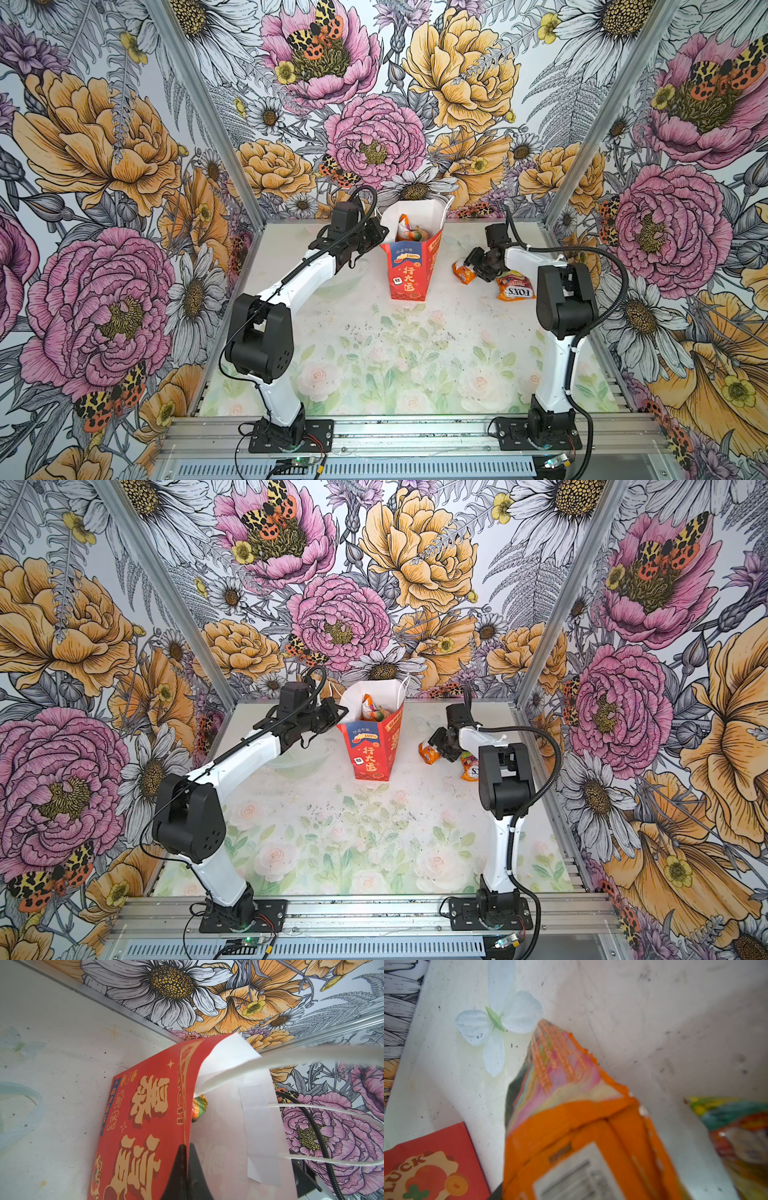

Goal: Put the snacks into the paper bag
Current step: 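Lift the orange snack bag high with the right gripper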

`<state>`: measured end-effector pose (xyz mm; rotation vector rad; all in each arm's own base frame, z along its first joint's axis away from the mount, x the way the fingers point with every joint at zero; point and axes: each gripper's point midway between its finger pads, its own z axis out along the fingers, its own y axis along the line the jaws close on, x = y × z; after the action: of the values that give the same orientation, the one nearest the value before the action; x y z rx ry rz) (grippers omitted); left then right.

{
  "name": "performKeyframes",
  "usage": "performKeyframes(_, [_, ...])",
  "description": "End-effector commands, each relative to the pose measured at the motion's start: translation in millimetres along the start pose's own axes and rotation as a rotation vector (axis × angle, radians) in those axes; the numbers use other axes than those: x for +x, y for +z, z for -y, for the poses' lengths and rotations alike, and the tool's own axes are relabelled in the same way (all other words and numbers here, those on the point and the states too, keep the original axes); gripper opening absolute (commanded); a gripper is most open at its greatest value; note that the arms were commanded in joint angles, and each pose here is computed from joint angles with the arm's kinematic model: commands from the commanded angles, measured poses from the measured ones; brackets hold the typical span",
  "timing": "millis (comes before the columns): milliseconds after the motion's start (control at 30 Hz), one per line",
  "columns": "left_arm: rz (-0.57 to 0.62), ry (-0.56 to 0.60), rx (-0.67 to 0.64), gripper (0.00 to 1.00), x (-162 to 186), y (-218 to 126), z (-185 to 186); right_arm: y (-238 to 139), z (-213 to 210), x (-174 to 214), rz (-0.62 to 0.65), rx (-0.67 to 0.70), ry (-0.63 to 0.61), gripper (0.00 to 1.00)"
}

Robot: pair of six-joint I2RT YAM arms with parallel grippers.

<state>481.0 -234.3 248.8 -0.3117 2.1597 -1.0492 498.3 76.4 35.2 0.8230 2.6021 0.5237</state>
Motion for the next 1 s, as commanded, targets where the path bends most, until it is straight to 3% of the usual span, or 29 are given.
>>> performKeyframes(0, [0.003,-0.012,-0.021,0.00,-2,2,-11,12,15,14,-0.047,0.042,-0.014,0.47])
performKeyframes(300, [0.002,-0.010,-0.018,0.00,-1,2,-10,-9,1,7,-0.021,-0.008,-0.081,0.14])
performKeyframes(500, [0.000,-0.011,-0.018,0.00,-1,2,-10,-49,-22,-8,0.054,-0.075,-0.167,0.09])
performKeyframes(633, [0.000,-0.011,-0.014,0.00,-1,2,-9,-83,-43,-17,0.105,-0.147,-0.225,0.00])
performKeyframes(967, [0.002,-0.019,-0.004,0.00,-1,2,-9,-207,-107,-46,0.325,-0.304,-0.388,0.00])
